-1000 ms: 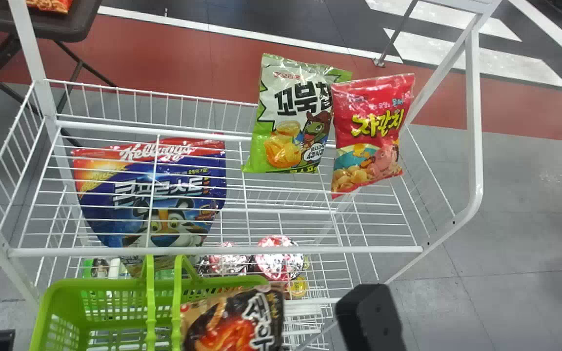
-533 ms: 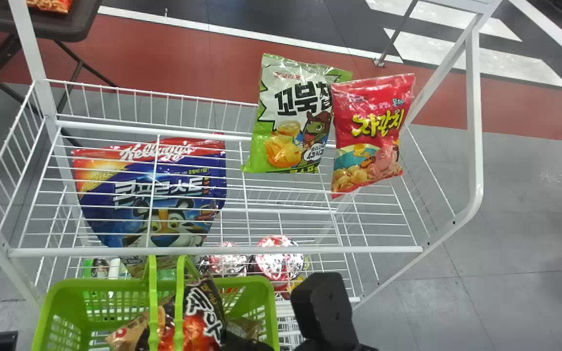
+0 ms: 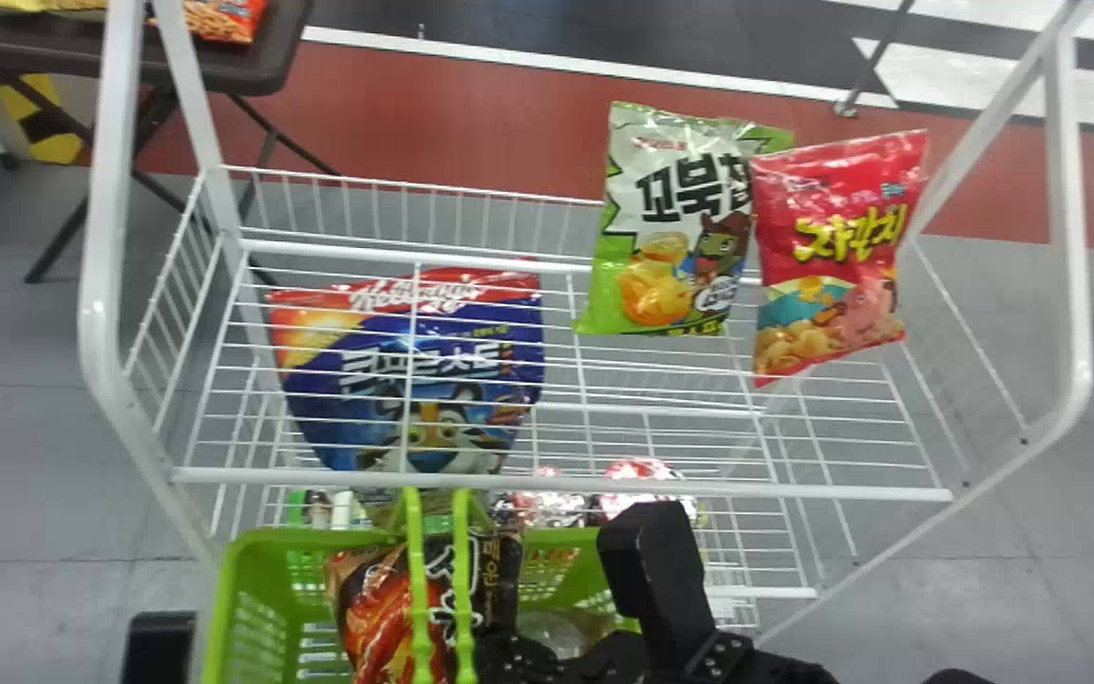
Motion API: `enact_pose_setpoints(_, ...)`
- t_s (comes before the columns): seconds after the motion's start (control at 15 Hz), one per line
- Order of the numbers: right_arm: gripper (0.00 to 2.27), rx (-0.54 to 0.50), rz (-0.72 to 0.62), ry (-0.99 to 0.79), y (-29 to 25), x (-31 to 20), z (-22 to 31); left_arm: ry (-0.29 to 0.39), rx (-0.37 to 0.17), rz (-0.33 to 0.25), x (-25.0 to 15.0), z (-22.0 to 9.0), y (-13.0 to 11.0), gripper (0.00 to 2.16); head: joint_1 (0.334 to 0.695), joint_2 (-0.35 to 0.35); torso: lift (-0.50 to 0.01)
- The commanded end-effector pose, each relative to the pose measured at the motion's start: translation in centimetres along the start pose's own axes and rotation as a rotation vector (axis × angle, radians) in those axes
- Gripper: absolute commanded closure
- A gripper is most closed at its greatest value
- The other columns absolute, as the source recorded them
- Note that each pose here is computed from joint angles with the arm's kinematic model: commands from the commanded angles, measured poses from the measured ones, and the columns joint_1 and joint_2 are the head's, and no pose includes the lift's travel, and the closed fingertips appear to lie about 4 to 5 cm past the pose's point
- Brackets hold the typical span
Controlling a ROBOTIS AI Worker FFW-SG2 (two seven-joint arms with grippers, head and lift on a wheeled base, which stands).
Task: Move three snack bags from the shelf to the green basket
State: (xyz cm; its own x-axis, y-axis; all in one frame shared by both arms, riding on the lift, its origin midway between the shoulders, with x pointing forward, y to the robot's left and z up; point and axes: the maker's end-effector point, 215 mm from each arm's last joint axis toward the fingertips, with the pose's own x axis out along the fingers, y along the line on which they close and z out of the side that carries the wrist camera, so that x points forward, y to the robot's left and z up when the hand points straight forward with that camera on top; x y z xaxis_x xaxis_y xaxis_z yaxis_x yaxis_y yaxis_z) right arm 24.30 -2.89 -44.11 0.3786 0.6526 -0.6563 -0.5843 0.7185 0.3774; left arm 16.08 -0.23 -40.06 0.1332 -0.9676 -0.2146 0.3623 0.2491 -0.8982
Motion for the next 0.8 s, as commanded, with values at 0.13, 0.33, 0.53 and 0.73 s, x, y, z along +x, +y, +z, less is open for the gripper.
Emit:
enact_pose_setpoints(0.13,1.76,0.040,0.037,-0.018,0.0,-0.1,0.3,0.001,0.001,-0.002,0.0,0.0,0.0,2.14,0.695,-0.088,-0.048)
enact_pose_setpoints(0.33,0.00,0.079,-0.035,0.109,-2.0,-0.4,-3.2,0.001,0.002,-0.002,0.1,0.0,-0.1,2.14,0.695,-0.106,-0.048)
enact_pose_setpoints(0.53,0.04,0.126,-0.111,0.196,-3.6,-1.1,-5.5,0.005,0.006,-0.003,0.3,0.0,-0.1,2.14,0.695,-0.186,-0.048)
enact_pose_setpoints(0.73,0.04,0.023,-0.195,0.010,-4.8,-2.4,-0.8,0.010,0.009,0.000,0.5,-0.1,-0.1,2.14,0.695,-0.277,-0.048)
